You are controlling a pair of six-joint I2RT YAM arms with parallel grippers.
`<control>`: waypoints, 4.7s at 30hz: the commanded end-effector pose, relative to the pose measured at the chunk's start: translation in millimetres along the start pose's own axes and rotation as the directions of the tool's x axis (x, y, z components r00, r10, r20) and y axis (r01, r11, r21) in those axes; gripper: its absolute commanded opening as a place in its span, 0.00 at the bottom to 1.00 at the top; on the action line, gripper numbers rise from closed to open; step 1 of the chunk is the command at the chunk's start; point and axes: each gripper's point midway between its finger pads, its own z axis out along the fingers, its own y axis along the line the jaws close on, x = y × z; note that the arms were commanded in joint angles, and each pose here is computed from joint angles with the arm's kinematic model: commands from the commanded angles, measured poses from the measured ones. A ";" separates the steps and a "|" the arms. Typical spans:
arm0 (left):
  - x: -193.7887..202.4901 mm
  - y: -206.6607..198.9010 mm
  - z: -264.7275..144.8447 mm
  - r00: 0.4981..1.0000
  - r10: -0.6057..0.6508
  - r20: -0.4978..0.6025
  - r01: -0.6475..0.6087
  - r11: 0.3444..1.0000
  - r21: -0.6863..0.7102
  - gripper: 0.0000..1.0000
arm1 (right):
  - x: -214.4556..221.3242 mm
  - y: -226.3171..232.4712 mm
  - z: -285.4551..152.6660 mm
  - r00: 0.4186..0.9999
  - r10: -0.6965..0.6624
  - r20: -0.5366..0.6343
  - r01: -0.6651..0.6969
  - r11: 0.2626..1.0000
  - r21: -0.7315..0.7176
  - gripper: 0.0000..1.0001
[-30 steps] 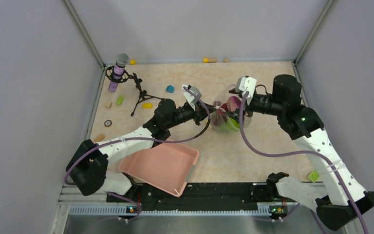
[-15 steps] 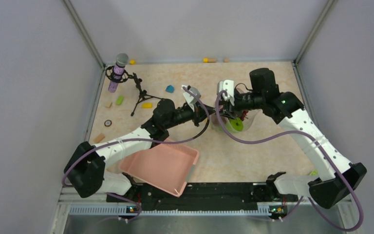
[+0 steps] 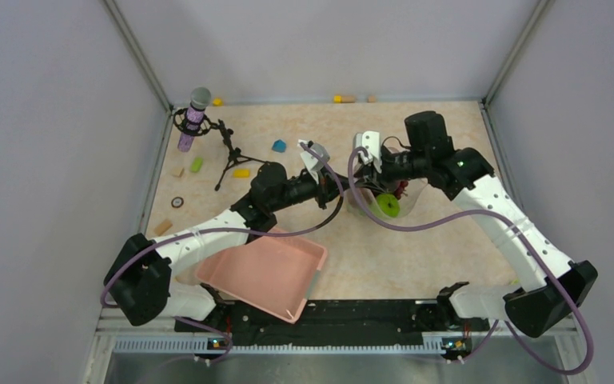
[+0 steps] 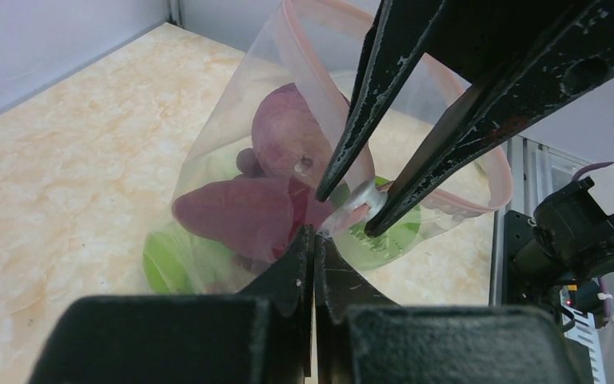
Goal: Place the food in the zip-top bag and seal the zipper
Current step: Zip the zipper food storage bag at the center of the board, then move the zipper food storage bag to the center of the board.
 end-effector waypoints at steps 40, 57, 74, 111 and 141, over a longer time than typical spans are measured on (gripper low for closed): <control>-20.1 1.4 -32.7 0.975 0.168 0.144 -0.159 0.985 -0.070 0.00 | -10.5 -7.5 -14.2 0.998 0.018 -0.058 -0.014 0.998 0.058 0.00; -21.2 61.9 -100.8 0.973 0.138 0.185 -0.024 0.857 -0.515 0.00 | 30.1 -58.9 -51.4 0.963 0.183 -0.197 -0.073 0.883 0.463 0.00; -25.7 97.7 -133.3 0.974 0.133 0.183 0.042 0.691 -0.722 0.00 | 60.3 -87.0 -117.3 0.947 0.262 -0.184 -0.075 0.740 0.668 0.00; -43.6 46.9 -144.8 0.962 -0.071 0.263 0.211 0.807 -0.552 0.98 | 148.7 -169.2 -161.1 0.585 0.649 0.486 -0.588 -0.073 0.805 0.00; -3.5 58.6 -150.0 0.953 -0.193 0.234 0.298 0.731 -0.614 0.98 | 316.5 -89.8 -206.2 0.204 0.677 0.707 -0.571 -0.504 0.648 0.58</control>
